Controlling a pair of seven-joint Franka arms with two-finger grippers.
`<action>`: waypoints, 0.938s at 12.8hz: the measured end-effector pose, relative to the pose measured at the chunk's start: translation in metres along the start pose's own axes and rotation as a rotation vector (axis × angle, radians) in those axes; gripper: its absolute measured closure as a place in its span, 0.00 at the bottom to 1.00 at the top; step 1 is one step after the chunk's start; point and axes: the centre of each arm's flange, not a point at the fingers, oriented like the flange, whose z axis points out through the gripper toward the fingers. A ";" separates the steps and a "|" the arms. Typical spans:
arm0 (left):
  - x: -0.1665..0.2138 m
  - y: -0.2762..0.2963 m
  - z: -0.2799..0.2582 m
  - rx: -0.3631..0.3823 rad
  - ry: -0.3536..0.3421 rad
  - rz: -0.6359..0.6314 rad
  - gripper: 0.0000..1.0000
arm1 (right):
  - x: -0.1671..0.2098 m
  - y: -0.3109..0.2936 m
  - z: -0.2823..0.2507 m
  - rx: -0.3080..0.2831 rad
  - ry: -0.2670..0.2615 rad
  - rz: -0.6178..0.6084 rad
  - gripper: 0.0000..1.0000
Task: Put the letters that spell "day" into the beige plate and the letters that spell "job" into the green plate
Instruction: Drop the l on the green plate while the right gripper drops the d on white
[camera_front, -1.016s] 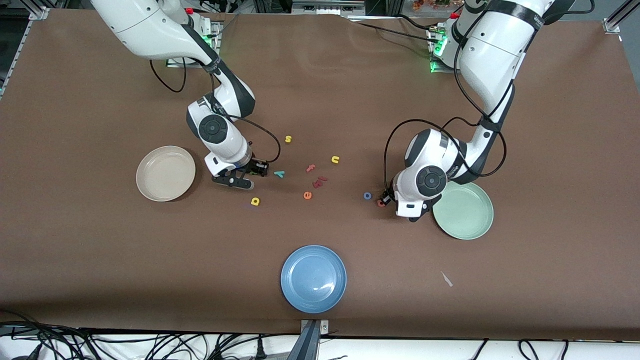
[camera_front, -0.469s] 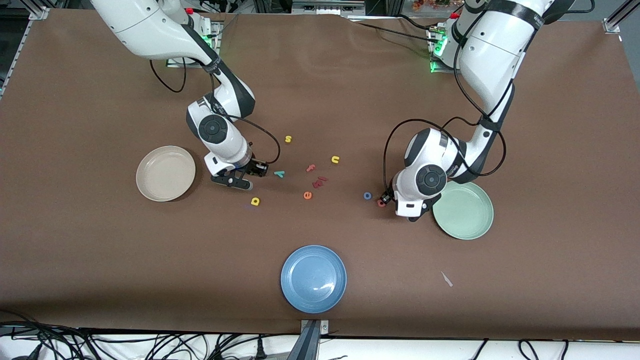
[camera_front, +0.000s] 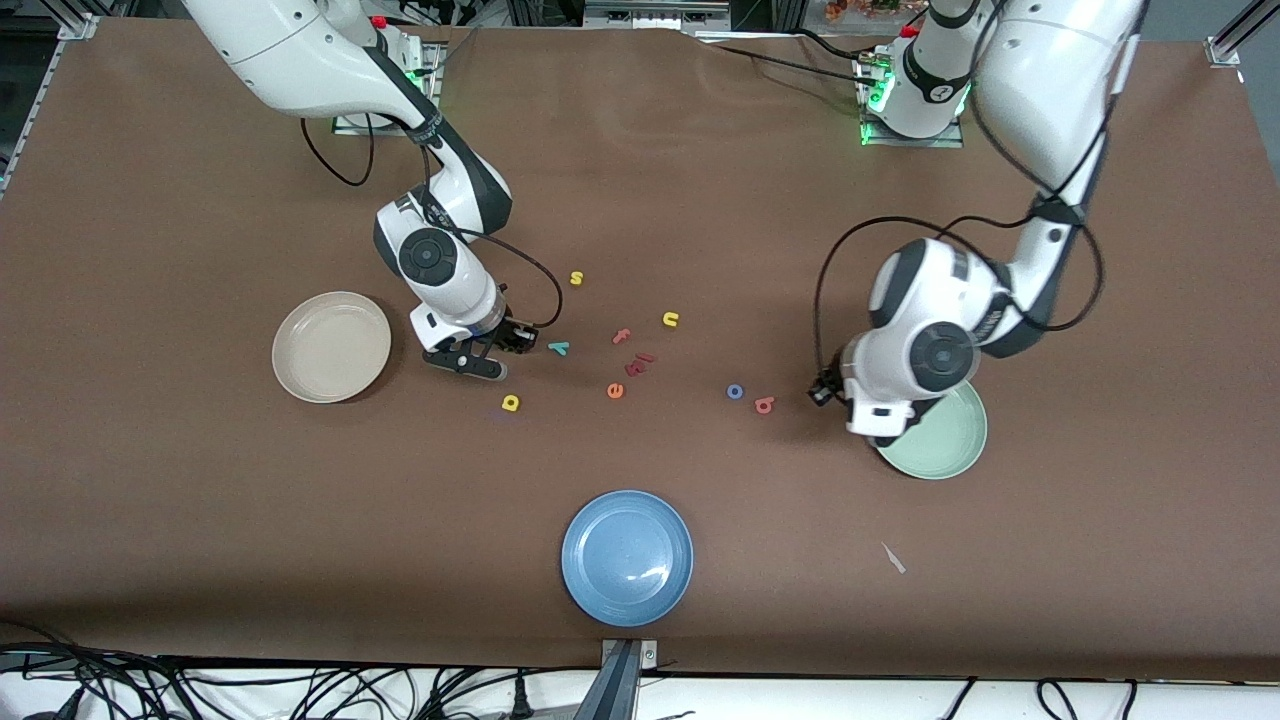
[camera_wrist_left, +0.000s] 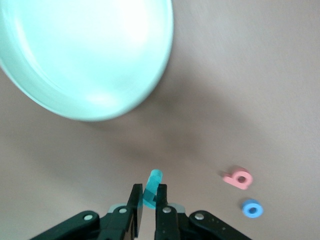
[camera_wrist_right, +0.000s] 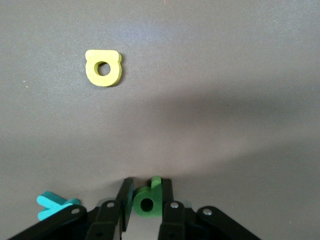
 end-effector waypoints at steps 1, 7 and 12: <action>0.016 -0.018 -0.014 -0.006 -0.004 0.053 0.89 | 0.000 0.000 0.000 0.000 0.000 0.000 0.73; 0.044 -0.054 -0.019 0.032 0.012 0.201 0.89 | 0.039 0.005 -0.045 -0.119 -0.042 -0.035 0.73; 0.085 -0.069 0.006 -0.019 0.070 0.168 0.89 | 0.073 0.100 -0.071 -0.185 -0.020 -0.210 0.73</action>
